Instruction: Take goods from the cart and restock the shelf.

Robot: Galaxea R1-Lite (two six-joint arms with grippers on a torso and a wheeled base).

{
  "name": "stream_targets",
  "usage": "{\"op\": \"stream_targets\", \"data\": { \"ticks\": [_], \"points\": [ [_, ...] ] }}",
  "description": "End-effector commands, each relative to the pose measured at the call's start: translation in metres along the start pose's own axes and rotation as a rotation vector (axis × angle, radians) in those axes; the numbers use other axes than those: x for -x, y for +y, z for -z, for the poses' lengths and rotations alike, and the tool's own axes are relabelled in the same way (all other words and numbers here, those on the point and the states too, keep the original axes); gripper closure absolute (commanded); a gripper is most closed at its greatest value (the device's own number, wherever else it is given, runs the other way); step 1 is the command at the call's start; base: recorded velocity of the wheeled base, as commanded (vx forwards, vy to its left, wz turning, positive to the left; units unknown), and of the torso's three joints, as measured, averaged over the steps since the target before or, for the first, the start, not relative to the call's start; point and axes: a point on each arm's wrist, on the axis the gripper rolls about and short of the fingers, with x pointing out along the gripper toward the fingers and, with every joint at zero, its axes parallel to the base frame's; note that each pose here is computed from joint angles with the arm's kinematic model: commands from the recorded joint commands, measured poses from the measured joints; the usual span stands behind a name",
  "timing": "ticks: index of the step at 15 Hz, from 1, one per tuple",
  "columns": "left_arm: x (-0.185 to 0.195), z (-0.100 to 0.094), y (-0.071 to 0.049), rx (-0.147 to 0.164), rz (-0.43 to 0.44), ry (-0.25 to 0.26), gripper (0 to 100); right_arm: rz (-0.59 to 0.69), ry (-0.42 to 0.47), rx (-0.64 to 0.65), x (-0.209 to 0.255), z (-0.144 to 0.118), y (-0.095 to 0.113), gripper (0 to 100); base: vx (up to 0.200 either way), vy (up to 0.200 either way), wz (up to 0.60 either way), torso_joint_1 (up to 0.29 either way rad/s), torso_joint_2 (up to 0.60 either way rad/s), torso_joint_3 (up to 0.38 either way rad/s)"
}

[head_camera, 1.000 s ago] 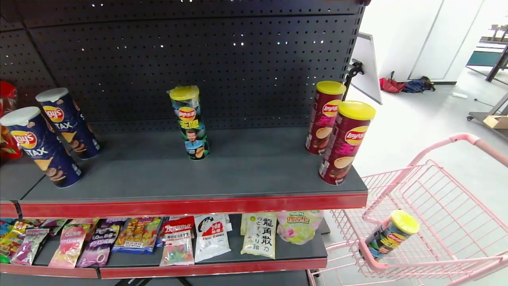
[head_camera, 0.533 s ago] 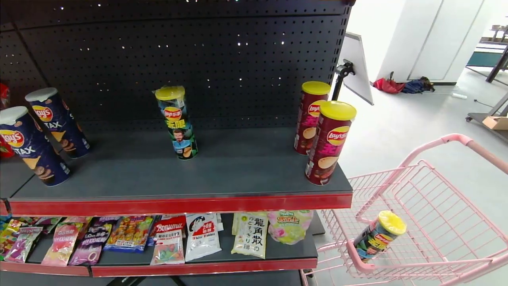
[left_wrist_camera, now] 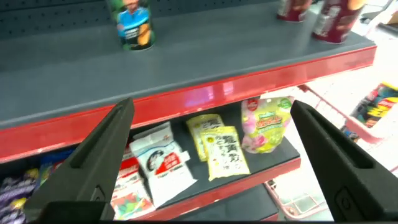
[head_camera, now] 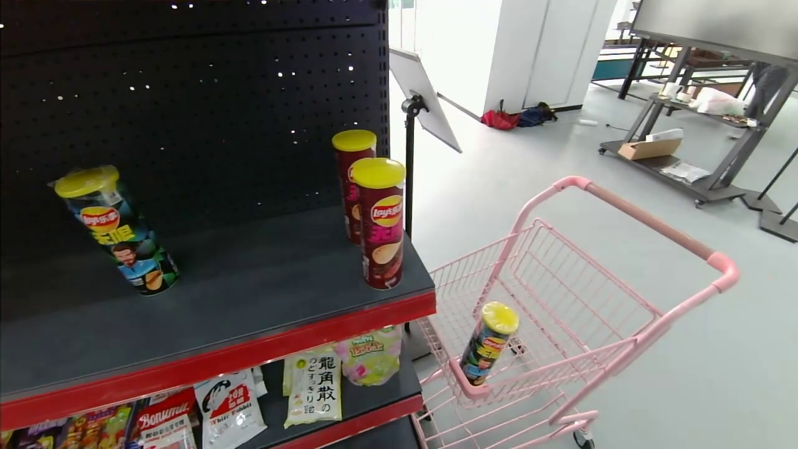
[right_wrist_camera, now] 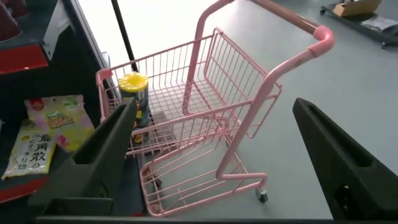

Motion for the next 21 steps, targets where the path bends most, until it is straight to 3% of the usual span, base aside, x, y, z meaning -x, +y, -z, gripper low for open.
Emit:
{"op": "stream_targets", "data": {
  "ticks": [1,5,21],
  "points": [
    [0.0000,0.0000,0.0000,0.001,-0.001,0.000,0,-0.002,0.001,0.000,0.0000,0.0001,0.0000,0,0.000,0.000,0.00,0.000,0.00,0.000],
    [0.0000,0.0000,0.0000,0.001,-0.001,0.000,0,0.001,0.001,-0.001,0.0000,0.0001,0.0000,0,0.000,0.000,0.00,-0.026,0.06,0.038],
    [0.0000,0.0000,0.0000,0.001,-0.001,0.000,0,-0.001,0.001,-0.003,0.0000,0.0001,0.0000,0,0.000,0.000,0.00,-0.143,0.36,0.215]
  ]
}}
